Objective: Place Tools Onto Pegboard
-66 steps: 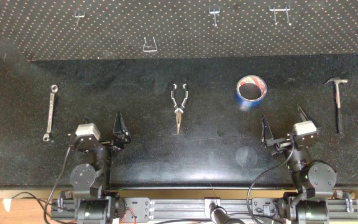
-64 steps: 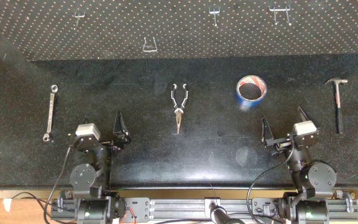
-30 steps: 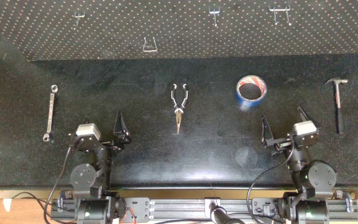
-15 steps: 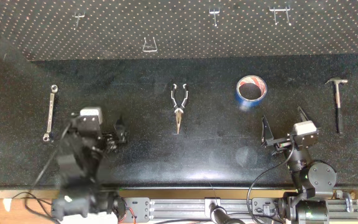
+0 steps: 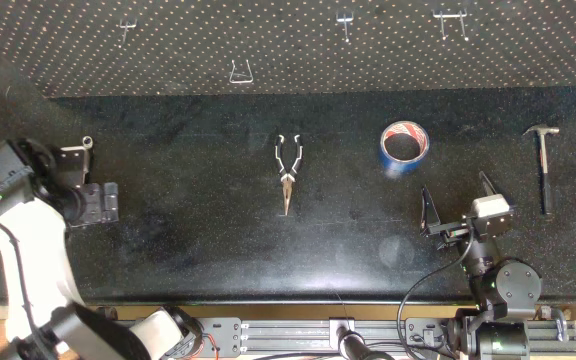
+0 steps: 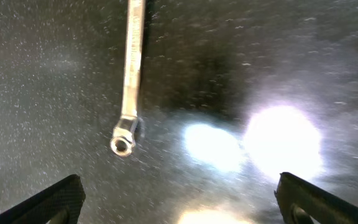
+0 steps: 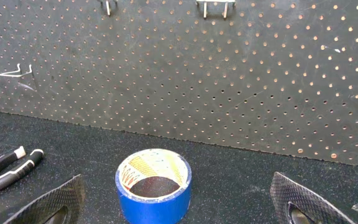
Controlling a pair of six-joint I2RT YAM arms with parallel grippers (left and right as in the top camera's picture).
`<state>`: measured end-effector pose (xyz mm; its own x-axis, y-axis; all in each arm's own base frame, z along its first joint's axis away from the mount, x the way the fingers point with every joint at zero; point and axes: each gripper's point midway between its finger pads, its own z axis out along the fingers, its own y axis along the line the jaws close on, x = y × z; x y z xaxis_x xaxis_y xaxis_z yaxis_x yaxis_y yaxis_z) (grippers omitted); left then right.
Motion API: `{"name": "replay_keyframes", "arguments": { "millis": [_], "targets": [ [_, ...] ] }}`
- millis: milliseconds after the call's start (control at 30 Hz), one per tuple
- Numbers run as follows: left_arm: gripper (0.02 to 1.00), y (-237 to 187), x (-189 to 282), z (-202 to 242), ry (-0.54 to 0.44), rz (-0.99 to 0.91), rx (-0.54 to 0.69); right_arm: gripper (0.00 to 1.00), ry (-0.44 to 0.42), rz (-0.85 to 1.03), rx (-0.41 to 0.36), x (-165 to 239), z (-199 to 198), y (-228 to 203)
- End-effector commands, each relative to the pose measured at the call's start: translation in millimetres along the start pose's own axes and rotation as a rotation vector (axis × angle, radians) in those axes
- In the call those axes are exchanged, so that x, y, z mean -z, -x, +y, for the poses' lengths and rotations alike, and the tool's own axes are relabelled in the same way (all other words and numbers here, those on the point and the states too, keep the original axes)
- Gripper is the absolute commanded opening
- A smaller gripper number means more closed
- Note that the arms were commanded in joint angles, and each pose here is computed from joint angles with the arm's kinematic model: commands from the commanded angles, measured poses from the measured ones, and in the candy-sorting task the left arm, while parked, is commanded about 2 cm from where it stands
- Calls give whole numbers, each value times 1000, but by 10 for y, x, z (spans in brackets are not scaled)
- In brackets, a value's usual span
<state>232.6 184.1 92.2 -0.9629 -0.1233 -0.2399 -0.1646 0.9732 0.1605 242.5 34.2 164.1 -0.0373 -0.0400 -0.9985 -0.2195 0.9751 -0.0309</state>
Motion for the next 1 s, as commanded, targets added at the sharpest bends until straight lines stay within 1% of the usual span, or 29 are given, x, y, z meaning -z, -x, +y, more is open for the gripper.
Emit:
{"name": "replay_keyframes", "arguments": {
  "millis": [33, 133, 267, 467, 700, 1000],
  "targets": [
    [993, 80, -164, 199, -40, 21, -37, 976, 16, -1, -11, 1, 33, -5],
    [993, 150, -263, 290, -58, 22, -14, 976, 16, -1, -11, 1, 33, -5],
    [993, 353, -367, 418, -83, 14, 29, 976, 16, -2, -11, 1, 33, -4],
    [993, 541, -545, 424, -118, 62, 6, 976, 16, -1, -11, 1, 33, -5],
    [993, 537, -816, 407, -153, 111, 7, 976, 16, -2, -11, 1, 33, -4],
    [996, 531, -994, 247, -177, 154, -34, 976, 16, -2, -11, 1, 33, -4]
  ]
}}
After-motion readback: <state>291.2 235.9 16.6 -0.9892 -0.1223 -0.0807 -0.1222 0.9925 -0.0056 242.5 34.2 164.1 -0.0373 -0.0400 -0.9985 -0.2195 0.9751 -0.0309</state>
